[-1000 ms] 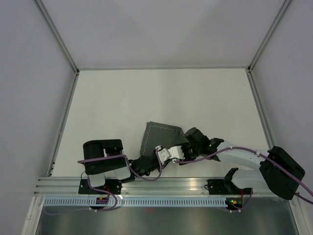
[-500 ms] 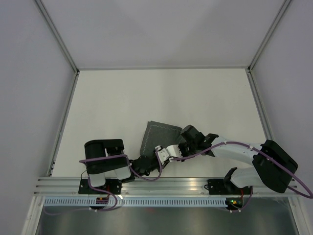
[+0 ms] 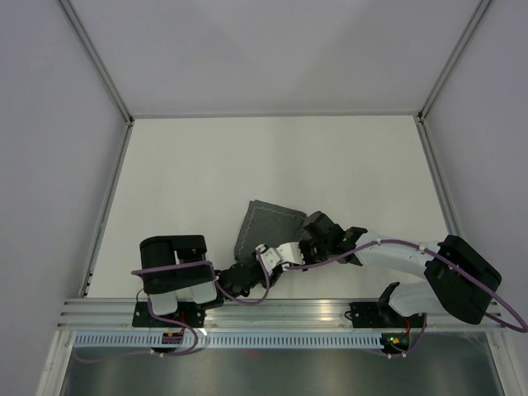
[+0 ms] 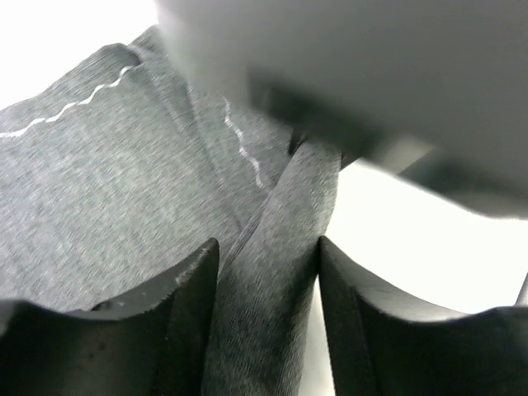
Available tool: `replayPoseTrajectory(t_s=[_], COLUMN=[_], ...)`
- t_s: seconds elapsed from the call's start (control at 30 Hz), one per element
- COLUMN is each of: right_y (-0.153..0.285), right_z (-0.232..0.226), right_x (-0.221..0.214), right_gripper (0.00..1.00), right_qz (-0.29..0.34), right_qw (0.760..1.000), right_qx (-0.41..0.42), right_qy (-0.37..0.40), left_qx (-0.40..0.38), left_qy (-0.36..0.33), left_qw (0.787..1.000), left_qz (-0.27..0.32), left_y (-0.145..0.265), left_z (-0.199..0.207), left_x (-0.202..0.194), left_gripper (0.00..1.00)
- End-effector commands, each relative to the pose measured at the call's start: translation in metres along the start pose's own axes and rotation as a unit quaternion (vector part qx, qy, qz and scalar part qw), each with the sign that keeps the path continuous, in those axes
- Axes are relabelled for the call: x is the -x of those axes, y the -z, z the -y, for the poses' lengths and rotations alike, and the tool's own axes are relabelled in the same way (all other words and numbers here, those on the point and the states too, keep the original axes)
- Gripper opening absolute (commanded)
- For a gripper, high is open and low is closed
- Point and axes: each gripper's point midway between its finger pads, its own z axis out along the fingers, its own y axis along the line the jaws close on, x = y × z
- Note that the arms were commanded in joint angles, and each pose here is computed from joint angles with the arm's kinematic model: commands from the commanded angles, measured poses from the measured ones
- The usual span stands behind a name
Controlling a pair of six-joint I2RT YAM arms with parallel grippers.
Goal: Fold the napkin, place the utensils inside, and roll it up
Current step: Roll the napkin at the center of the board.
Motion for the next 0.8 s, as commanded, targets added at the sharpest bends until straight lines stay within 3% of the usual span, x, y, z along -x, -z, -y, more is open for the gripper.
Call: replayPoseTrajectory(t_s=[0.0,0.33,0.6,0.67,0.73,0.77], right_y=[-0.003,-0.003,-0.005,-0.005,-0.005,-0.005], right_z=[-0.044,-0.046,-0.044,-0.044,-0.044,-0.045], right_x=[-0.048,-0.054,-0.056,-0.056,-0.056,-0.057], right_gripper=[0.01,0.0,0.0,0.01,0.0,0.0], right_qz=[-0.083,-0.093,-0.1,-0.102,-0.103,-0.105], right_qw=[0.994,0.992,0.991,0.991,0.991,0.991], right_qx=[0.055,0.051,0.05,0.051,0.052,0.054], right_qy=[-0.042,-0.061,-0.069,-0.069,-0.069,-0.07], left_qx=[0.043,0.089,0.126,0.155,0.198,0.225], left_qy=[0.039,0.08,0.129,0.156,0.159,0.187], left_qw=[0.997,0.988,0.982,0.973,0.967,0.956], left_qz=[0.056,0.1,0.059,0.066,0.019,0.031], left_y=[0.004,0.022,0.035,0.04,0.043,0.043], left_z=[-0.017,-0.038,-0.049,-0.059,-0.071,-0.078], left_x=[0.026,0.05,0.054,0.065,0.052,0.064], left_gripper=[0.59,0.64,0.68,0.67,0.65,0.63])
